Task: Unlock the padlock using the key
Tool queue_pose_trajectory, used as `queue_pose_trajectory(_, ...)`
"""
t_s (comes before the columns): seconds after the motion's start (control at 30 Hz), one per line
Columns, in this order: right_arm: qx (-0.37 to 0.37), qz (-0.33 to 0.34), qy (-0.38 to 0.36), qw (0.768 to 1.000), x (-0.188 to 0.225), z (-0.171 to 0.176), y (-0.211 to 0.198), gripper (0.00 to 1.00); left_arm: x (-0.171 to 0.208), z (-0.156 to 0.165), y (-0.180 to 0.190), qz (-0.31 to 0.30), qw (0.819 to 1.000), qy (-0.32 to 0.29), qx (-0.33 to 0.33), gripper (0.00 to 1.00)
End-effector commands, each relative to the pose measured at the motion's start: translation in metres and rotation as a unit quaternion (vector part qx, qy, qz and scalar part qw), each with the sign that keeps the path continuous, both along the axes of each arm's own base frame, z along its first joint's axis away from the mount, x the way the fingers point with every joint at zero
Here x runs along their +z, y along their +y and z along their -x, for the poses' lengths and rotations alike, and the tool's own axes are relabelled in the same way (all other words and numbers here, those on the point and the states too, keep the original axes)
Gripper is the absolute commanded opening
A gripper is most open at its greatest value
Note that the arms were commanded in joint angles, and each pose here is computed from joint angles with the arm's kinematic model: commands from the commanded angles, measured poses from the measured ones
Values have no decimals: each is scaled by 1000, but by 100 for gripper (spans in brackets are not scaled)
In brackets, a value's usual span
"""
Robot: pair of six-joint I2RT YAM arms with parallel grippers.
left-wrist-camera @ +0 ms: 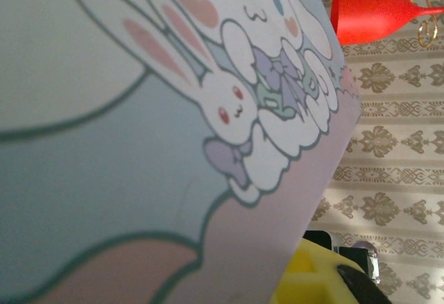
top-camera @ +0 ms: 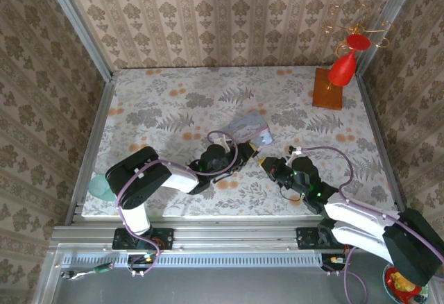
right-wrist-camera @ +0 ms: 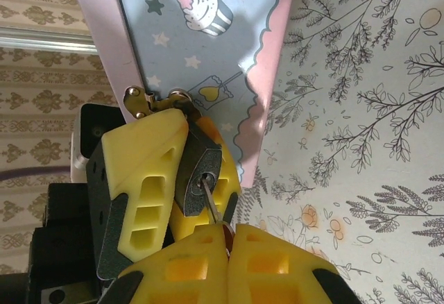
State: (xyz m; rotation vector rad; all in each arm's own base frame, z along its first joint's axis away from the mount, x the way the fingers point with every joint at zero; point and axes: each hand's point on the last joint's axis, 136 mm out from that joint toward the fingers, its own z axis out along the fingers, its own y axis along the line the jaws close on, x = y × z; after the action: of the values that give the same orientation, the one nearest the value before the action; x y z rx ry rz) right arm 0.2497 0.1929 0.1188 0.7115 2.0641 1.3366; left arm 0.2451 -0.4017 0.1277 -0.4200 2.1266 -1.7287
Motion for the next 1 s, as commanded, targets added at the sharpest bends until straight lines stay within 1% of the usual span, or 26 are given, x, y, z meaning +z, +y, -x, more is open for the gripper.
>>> queue_pose_trajectory(0.0,-13,-23,-38,999,26,-11,-11,0,42,43,-26,60,994,-23,-88,0)
queue_pose_trajectory(0.1,-18,-26,-34,999,26,-14,-20,0,44,46,-27,62,994,-24,-92,0)
queue_pose_trajectory(0.33,-4,-36,-35,999,28,-15,-11,0,52,50,-36,67,992,-28,-102,0)
queue_pose_trajectory(0.5,7,-25,-51,998,35,-13,-3,0,53,51,-40,69,992,-28,-105,0)
queue_pose_trajectory(0.67,3,-13,-58,998,35,-15,-4,0,53,56,-45,69,991,-25,-113,0)
queue_pose_trajectory(0.97,9,-33,-71,997,49,-17,2,0,46,68,-49,62,990,-16,-124,0)
